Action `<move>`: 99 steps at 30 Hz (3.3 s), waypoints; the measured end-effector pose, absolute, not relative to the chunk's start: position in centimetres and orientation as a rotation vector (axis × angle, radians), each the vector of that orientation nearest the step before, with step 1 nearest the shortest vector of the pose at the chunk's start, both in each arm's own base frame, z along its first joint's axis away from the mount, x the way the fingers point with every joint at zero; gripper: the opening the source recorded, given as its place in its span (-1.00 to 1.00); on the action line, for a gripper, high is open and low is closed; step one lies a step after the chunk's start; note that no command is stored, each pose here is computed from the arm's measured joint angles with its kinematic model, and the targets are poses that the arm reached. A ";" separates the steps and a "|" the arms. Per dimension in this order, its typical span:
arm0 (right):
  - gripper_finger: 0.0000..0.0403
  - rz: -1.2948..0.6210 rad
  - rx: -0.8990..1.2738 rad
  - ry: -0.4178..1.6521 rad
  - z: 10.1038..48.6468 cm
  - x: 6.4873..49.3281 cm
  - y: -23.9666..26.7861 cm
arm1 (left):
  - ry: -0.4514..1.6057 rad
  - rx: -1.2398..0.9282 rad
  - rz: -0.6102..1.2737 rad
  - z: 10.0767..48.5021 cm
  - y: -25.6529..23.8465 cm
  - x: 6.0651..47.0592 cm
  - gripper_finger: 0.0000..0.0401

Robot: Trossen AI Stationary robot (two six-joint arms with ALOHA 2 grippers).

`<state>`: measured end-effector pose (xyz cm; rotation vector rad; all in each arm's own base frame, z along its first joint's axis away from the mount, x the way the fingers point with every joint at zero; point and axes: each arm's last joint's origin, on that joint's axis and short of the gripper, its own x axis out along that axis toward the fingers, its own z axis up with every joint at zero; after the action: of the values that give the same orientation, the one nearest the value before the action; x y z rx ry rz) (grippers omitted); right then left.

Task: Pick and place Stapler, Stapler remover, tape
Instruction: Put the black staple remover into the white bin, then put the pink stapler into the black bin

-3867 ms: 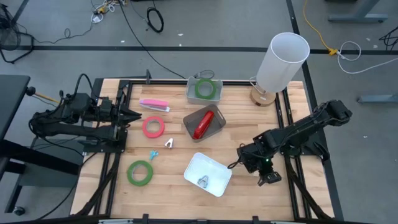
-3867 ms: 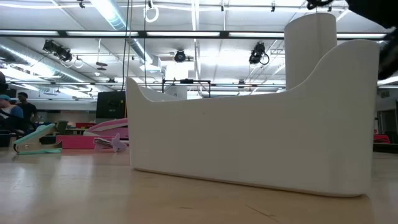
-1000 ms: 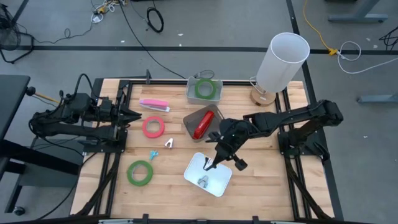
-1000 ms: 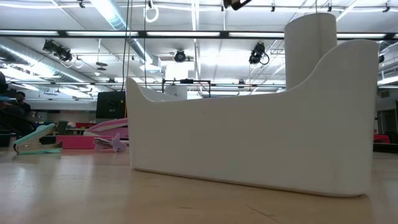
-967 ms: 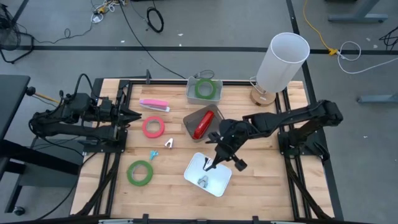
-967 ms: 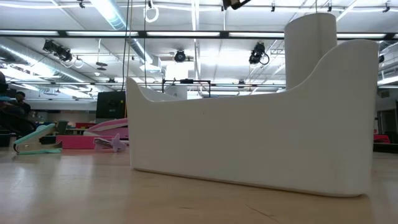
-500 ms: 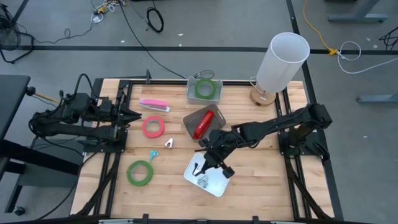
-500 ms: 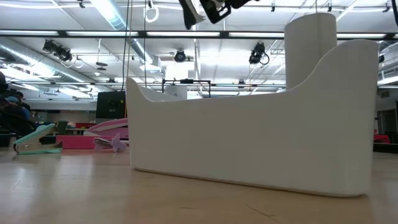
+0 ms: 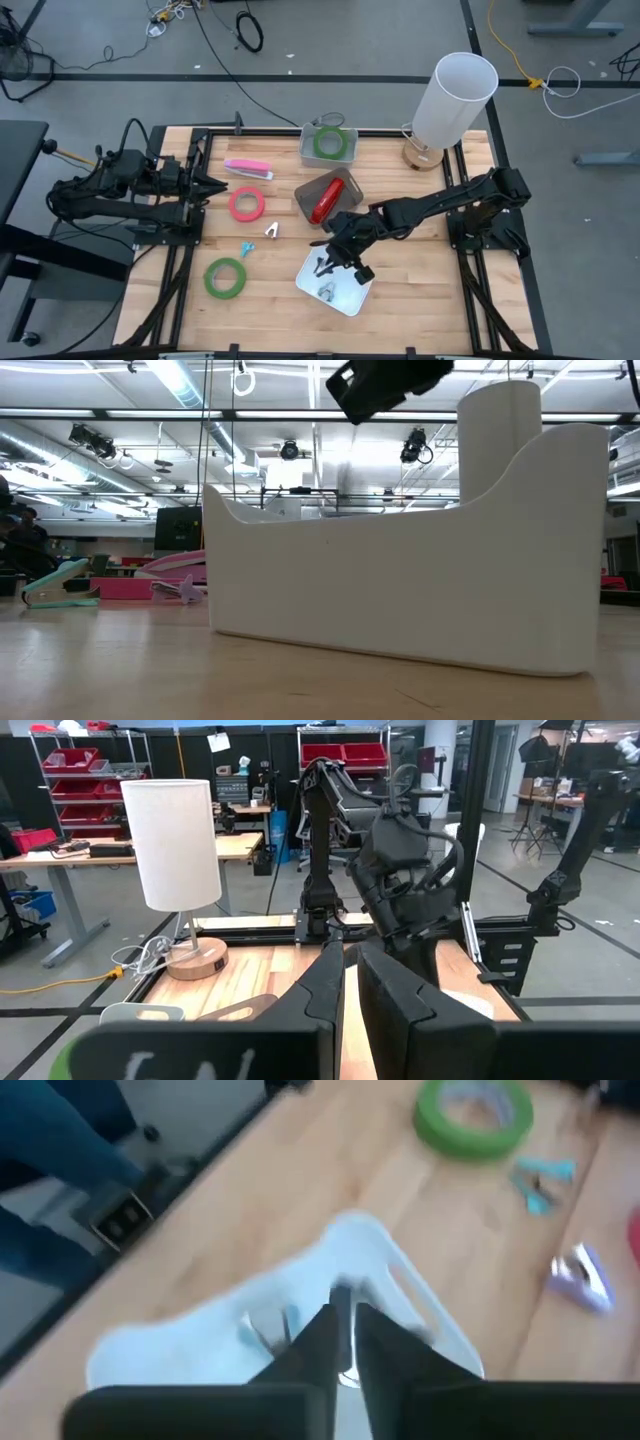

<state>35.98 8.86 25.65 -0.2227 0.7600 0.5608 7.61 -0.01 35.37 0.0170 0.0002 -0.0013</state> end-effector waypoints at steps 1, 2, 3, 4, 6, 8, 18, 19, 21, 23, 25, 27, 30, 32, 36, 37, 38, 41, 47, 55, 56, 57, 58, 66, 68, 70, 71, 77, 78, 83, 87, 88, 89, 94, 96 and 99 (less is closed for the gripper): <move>-0.70 0.564 -0.228 0.772 25.6 35.9 8.8 | 0.000 0.017 -0.001 35.4 0.0 7.6 -0.83; -0.64 0.572 -0.230 0.776 25.5 35.8 8.8 | 0.000 0.017 -0.001 35.4 0.0 7.6 -0.83; -0.59 0.583 -0.227 0.777 25.5 35.8 8.8 | 0.000 0.017 -0.001 35.4 0.0 7.6 -0.83; -0.54 0.589 -0.218 0.779 25.5 35.8 8.9 | 0.000 0.017 -0.001 35.4 0.0 7.6 -0.83; -0.44 0.590 -0.202 0.779 25.5 35.8 9.0 | 0.000 0.017 -0.001 35.4 0.0 7.6 -0.83; -0.36 0.594 -0.196 0.779 25.6 35.7 9.2 | 0.000 0.017 -0.001 35.4 0.0 7.6 -0.83; -0.18 0.554 -0.225 0.778 25.6 35.4 10.7 | 0.000 0.017 -0.001 35.4 0.0 7.6 -0.83; -0.18 0.556 -0.226 0.774 25.6 35.4 10.8 | 0.001 0.017 -0.001 35.4 0.0 7.6 -0.83; -0.17 0.558 -0.227 0.764 25.7 35.5 10.9 | 0.001 0.017 -0.001 35.4 0.0 7.6 -0.83; -0.17 0.557 -0.227 0.752 25.8 35.6 10.9 | 0.001 0.017 -0.001 35.4 0.0 7.6 -0.83; -0.17 0.557 -0.227 0.743 25.8 35.6 10.9 | 0.000 0.017 -0.001 35.4 0.0 7.6 -0.83; -0.17 0.557 -0.227 0.741 25.8 35.6 11.0 | 0.001 0.017 -0.001 35.4 0.0 7.6 -0.83; -0.17 0.549 -0.203 0.750 25.8 35.6 11.0 | 0.001 0.017 -0.001 35.4 0.0 7.6 -0.83; -0.17 0.537 -0.171 0.760 25.8 35.6 11.1 | 0.000 0.017 -0.001 35.4 0.0 7.6 -0.83; -0.17 0.531 -0.161 0.768 25.8 35.4 11.6 | 0.000 0.017 -0.001 35.4 0.0 7.6 -0.83; -0.17 0.521 -0.169 0.768 25.8 35.3 11.7 | 0.001 0.017 -0.001 35.4 0.0 7.6 -0.83; -0.17 0.514 -0.173 0.770 25.9 35.2 11.7 | 0.000 0.017 -0.001 35.4 0.0 7.6 -0.83; -0.17 0.465 -0.181 0.751 26.9 34.9 11.0 | 0.000 0.017 -0.001 35.4 0.0 7.6 -0.83; -0.17 0.346 -0.221 0.676 29.4 34.2 8.6 | 0.000 0.017 -0.001 35.4 0.0 7.6 -0.83; -0.17 0.204 -0.190 0.535 33.1 32.6 4.5 | 0.000 0.017 -0.001 35.4 0.0 7.6 -0.83; -0.17 0.192 -0.185 0.510 33.3 32.4 4.1 | 0.000 0.017 -0.001 35.4 0.0 7.6 -0.83; -0.17 0.179 -0.181 0.479 33.6 32.2 3.6 | 0.001 0.017 -0.001 35.4 0.0 7.6 -0.83; -0.17 0.169 -0.177 0.443 33.7 32.0 3.3 | 0.000 0.017 -0.001 35.4 0.0 7.6 -0.83; -0.17 0.112 -0.167 0.191 32.1 29.1 1.9 | 0.000 0.017 -0.001 35.4 0.0 7.6 -0.83; -0.18 0.100 -0.166 0.161 31.2 28.1 1.5 | 0.001 0.017 -0.001 35.4 0.0 7.6 -0.83; -0.20 0.090 -0.166 0.164 30.1 27.1 1.3 | 0.001 0.017 -0.001 35.4 0.0 7.6 -0.83; -0.21 0.087 -0.166 0.167 29.5 26.6 1.2 | 0.000 0.017 -0.001 35.4 0.0 7.6 -0.83; -0.41 0.083 -0.152 0.145 26.2 23.7 1.0 | 0.001 0.017 -0.001 35.4 0.0 7.6 -0.83; -0.45 0.082 -0.139 0.137 25.7 23.3 1.0 | 0.000 0.017 -0.001 35.4 0.0 7.6 -0.83; -0.68 0.077 -0.082 0.107 23.3 21.2 0.9 | 0.000 0.017 -0.001 35.4 0.0 7.6 -0.83; -0.85 0.076 -0.069 0.128 21.6 19.6 0.8 | 0.000 0.017 -0.001 35.4 0.0 7.6 -0.83; -0.88 0.076 -0.069 0.133 21.2 19.2 0.8 | 0.001 0.017 -0.001 35.4 0.0 7.6 -0.83; -0.92 0.077 -0.069 0.138 20.7 18.8 0.8 | 0.001 0.017 -0.001 35.4 0.0 7.6 -0.83; -0.98 0.081 -0.059 0.155 19.0 17.2 0.8 | 0.001 0.017 -0.001 35.4 0.0 7.6 -0.83; -0.98 0.084 -0.055 0.154 18.5 16.6 0.8 | 0.000 0.017 -0.002 35.4 0.0 7.6 -0.83; -0.98 0.084 -0.058 0.144 18.1 16.0 0.7 | 0.001 0.017 -0.001 35.4 0.0 7.6 -0.83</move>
<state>15.99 0.73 18.05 -0.0582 0.1440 0.0842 7.61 0.00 35.36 0.0170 0.0006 -0.0011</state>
